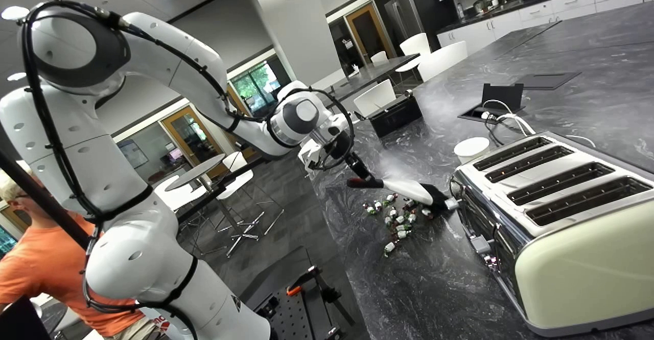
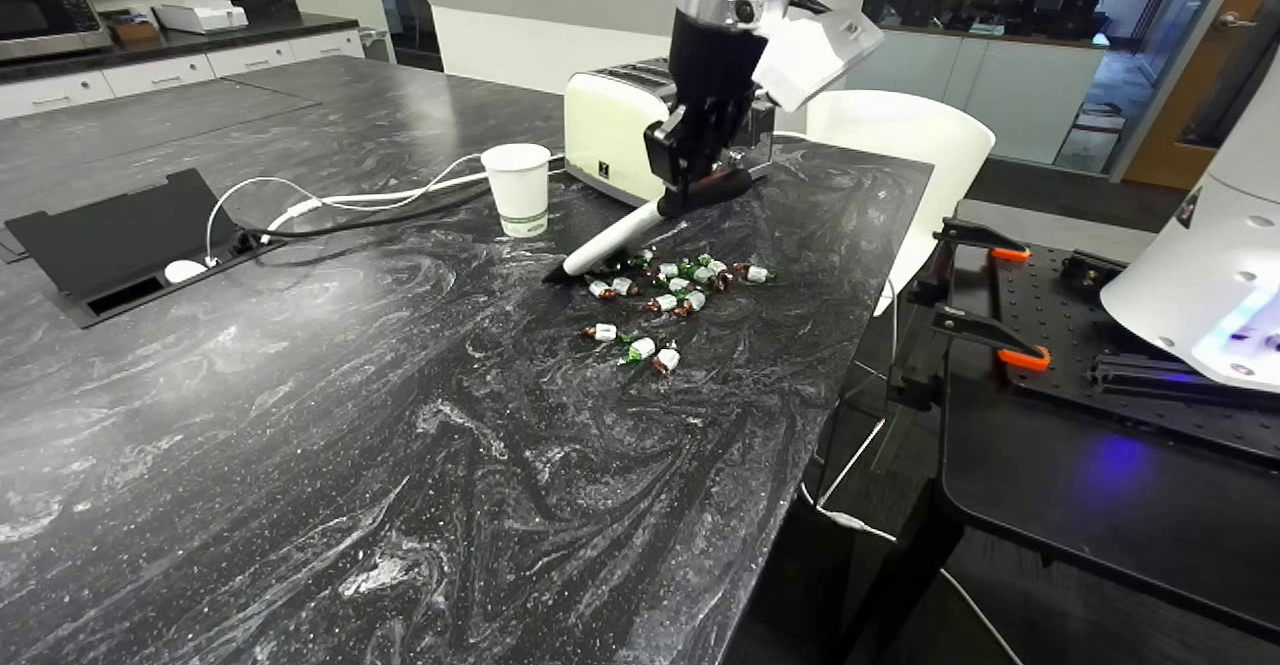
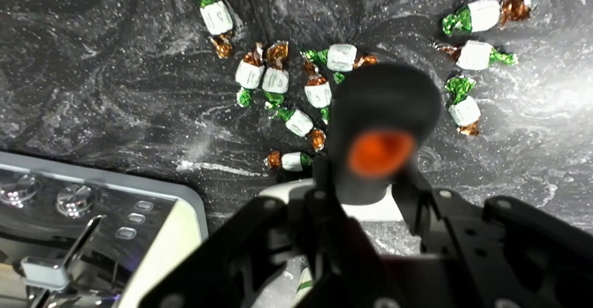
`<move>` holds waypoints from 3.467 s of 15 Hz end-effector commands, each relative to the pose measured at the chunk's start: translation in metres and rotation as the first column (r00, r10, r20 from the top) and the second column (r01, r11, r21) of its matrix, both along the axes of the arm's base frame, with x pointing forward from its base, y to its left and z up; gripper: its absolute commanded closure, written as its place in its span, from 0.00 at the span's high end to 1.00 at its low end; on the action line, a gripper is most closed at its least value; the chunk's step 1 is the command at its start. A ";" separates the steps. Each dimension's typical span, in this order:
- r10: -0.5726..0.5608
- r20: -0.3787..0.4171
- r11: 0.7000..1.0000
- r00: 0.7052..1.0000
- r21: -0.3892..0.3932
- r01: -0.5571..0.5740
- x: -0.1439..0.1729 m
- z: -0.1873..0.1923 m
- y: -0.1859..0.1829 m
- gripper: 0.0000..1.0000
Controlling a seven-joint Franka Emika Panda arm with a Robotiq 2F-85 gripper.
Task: Pick the brush and sweep the candy on the counter
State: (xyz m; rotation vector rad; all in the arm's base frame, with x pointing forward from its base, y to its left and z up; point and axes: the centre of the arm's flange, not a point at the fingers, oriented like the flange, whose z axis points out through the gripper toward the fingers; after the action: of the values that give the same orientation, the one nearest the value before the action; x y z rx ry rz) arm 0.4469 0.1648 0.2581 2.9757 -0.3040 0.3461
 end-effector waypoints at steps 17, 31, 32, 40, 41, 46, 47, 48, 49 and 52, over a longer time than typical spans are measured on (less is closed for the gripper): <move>0.223 0.134 0.970 0.966 0.067 -0.234 -0.081 0.106 -0.010 0.12; 0.713 0.117 0.700 0.692 -0.046 -0.713 -0.043 0.123 0.046 0.37; 0.714 0.116 0.698 0.690 -0.045 -0.714 -0.043 0.123 0.047 0.37; 0.887 -0.078 0.429 0.455 -0.222 -0.876 -0.024 0.099 0.020 0.12; 0.898 -0.095 0.404 0.430 -0.208 -0.891 -0.023 0.094 0.018 0.12; 0.931 -0.175 0.307 0.320 -0.097 -0.947 -0.016 0.069 0.014 0.12; 0.933 -0.187 0.297 0.307 -0.081 -0.952 -0.014 0.065 0.013 0.12; 0.936 -0.197 0.286 0.293 -0.066 -0.956 -0.012 0.061 0.012 0.12; 0.933 -0.214 0.282 0.288 -0.058 -0.958 -0.010 0.058 0.010 0.12; 0.928 -0.254 0.272 0.273 -0.042 -0.961 -0.007 0.058 0.002 0.12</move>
State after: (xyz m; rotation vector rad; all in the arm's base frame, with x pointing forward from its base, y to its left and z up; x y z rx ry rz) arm 0.4275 0.1750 0.3044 2.5448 1.5477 0.2077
